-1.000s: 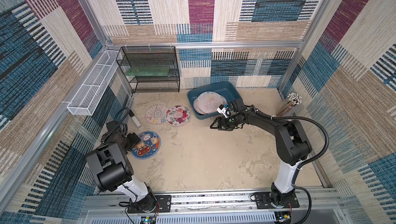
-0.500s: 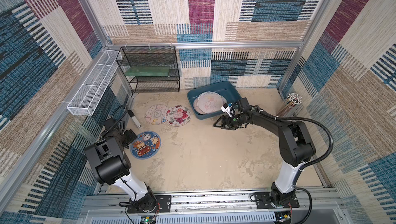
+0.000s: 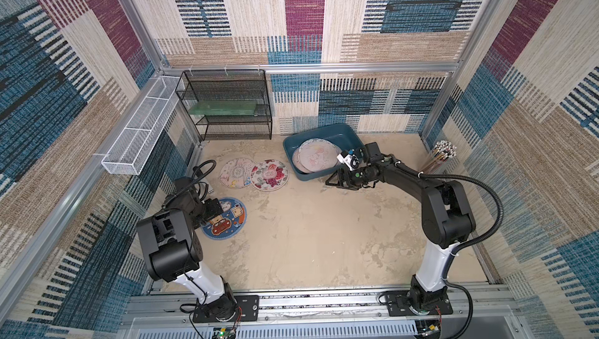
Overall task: Put the coasters into the storage box
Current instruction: Move the coaster to the center of the board.
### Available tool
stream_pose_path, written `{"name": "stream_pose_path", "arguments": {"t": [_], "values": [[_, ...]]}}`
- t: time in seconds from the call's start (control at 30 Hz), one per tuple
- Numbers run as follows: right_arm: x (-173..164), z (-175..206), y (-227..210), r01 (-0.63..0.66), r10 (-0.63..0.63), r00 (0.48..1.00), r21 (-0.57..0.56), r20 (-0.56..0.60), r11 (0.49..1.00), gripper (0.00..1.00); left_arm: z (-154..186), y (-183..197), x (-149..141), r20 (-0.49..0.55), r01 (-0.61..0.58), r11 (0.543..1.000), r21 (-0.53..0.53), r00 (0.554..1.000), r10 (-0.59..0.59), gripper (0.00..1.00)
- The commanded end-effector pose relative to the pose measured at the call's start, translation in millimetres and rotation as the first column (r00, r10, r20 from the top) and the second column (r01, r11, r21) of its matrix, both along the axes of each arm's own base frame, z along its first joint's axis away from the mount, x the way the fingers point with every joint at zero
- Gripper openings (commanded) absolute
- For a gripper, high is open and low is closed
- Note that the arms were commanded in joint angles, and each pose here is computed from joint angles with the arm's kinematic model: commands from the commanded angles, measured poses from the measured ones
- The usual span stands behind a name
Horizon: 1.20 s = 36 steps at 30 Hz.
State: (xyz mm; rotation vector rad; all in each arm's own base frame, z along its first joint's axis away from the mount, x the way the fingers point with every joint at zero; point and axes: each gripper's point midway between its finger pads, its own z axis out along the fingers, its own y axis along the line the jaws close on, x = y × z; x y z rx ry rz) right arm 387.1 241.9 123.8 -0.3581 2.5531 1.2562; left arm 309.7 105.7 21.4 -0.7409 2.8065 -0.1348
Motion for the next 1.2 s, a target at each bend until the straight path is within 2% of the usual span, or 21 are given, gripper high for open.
{"name": "stream_pose_path", "arguments": {"t": [0.0,0.2,0.43,0.6,0.77,0.87,1.0,1.17], "values": [[-2,4,1,-0.018,0.018,1.000,0.013,0.009,1.000,0.86,-8,-50,-27,-0.102,0.055,0.983,-0.178,0.992,-0.074,0.91],[-8,1,4,-0.029,0.029,1.000,0.012,0.005,1.000,0.86,-8,-90,-27,-0.121,0.186,0.957,-0.221,0.969,-0.216,0.91],[-13,3,15,-0.060,0.059,0.998,0.011,0.008,0.998,0.86,1,-145,-20,-0.099,0.340,0.899,-0.277,0.920,-0.379,0.91],[-18,2,29,-0.094,0.094,0.996,0.010,0.004,0.996,0.86,2,-171,-31,-0.112,0.390,0.870,-0.303,0.891,-0.439,0.90],[-29,-2,50,-0.136,0.136,0.991,0.009,-0.006,0.991,0.86,17,-156,-28,-0.092,0.395,0.899,-0.190,0.904,-0.417,0.90],[-37,-6,66,-0.159,0.159,0.987,0.004,-0.009,0.987,0.86,28,-143,-9,-0.055,0.385,0.917,-0.104,0.918,-0.392,0.91],[-48,-12,90,-0.187,0.187,0.982,-0.004,-0.013,0.982,0.85,38,-129,19,0.013,0.349,0.936,-0.041,0.937,-0.349,0.91],[-56,-12,112,-0.207,0.207,0.978,-0.003,-0.009,0.978,0.86,30,-110,46,0.030,0.360,0.933,0.021,0.932,-0.361,0.90]]}}
